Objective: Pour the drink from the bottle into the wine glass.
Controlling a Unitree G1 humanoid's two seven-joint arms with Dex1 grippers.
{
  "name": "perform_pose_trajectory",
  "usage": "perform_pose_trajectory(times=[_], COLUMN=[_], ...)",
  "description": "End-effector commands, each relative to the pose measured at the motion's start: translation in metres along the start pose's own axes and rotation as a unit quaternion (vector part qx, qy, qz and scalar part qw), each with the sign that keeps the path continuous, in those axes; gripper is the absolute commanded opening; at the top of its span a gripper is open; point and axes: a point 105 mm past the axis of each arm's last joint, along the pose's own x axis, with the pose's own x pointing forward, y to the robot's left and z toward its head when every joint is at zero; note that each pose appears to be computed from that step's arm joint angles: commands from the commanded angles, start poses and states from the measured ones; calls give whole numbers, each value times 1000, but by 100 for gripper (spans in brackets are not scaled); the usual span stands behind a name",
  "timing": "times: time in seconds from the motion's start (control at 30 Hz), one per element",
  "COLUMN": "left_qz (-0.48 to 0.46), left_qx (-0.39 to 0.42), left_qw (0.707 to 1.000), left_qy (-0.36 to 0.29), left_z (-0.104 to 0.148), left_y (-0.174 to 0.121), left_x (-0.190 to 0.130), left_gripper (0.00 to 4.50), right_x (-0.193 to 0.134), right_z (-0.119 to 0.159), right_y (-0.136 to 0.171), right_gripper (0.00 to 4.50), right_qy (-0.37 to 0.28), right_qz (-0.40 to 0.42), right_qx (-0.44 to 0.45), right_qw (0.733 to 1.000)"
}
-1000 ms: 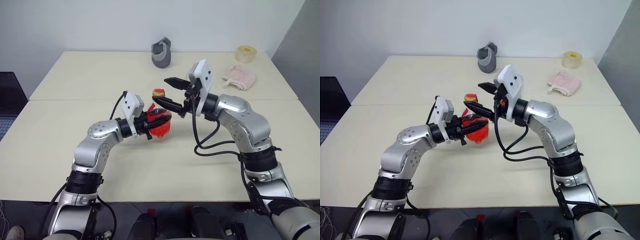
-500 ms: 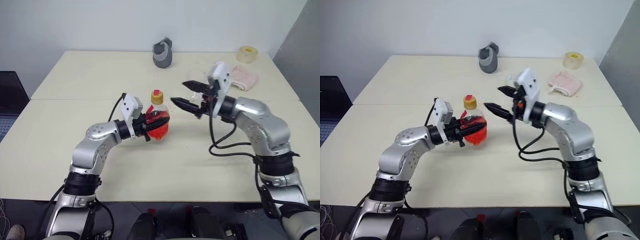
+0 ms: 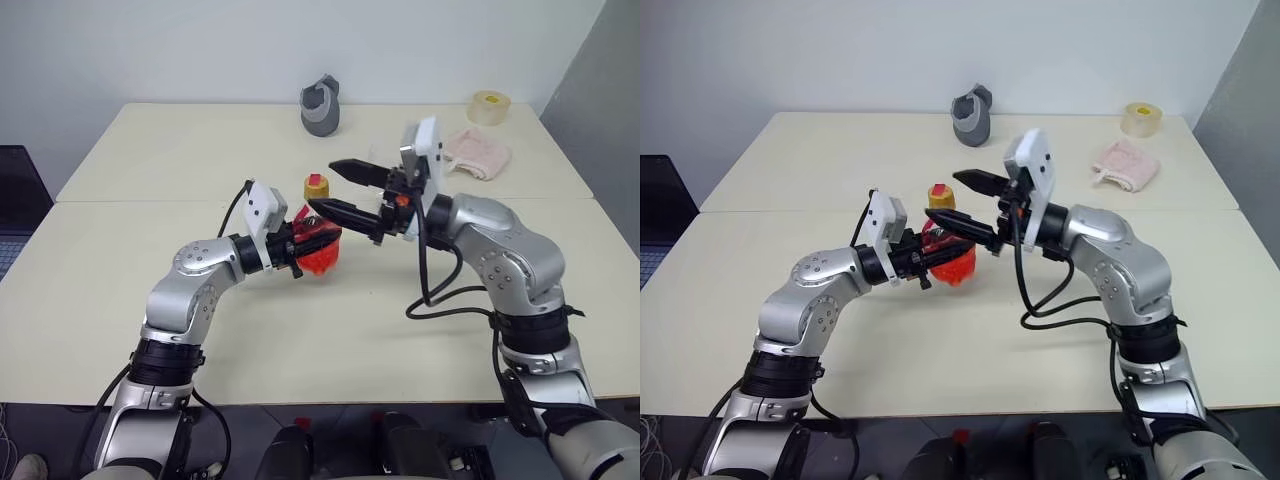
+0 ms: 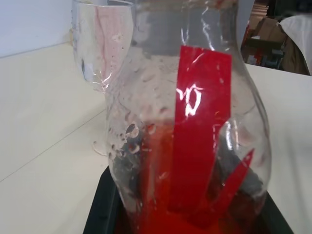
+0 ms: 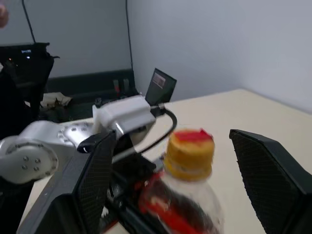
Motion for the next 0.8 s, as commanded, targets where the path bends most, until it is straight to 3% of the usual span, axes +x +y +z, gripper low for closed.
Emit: perform_pose_trajectory(times=[0.03, 0.33, 0.8], left_qz=[-8, -3, -7], left_qx=[28, 31, 30], left_qw=[999, 999, 999], left_qy=[-27, -26, -29], left_z=[19, 19, 18], left_y=[-1, -1, -3], left_x=[1, -2, 1], left_gripper=[134, 134, 134], right_x=[10, 17, 5], right_z=[6, -4, 3], right_y=[-1, -14, -24], right_gripper=[395, 395, 395], right_qy=[-10, 11, -2], right_qz=[1, -28, -64], right_qx=[-30, -58, -30], right_qw=[999, 998, 998])
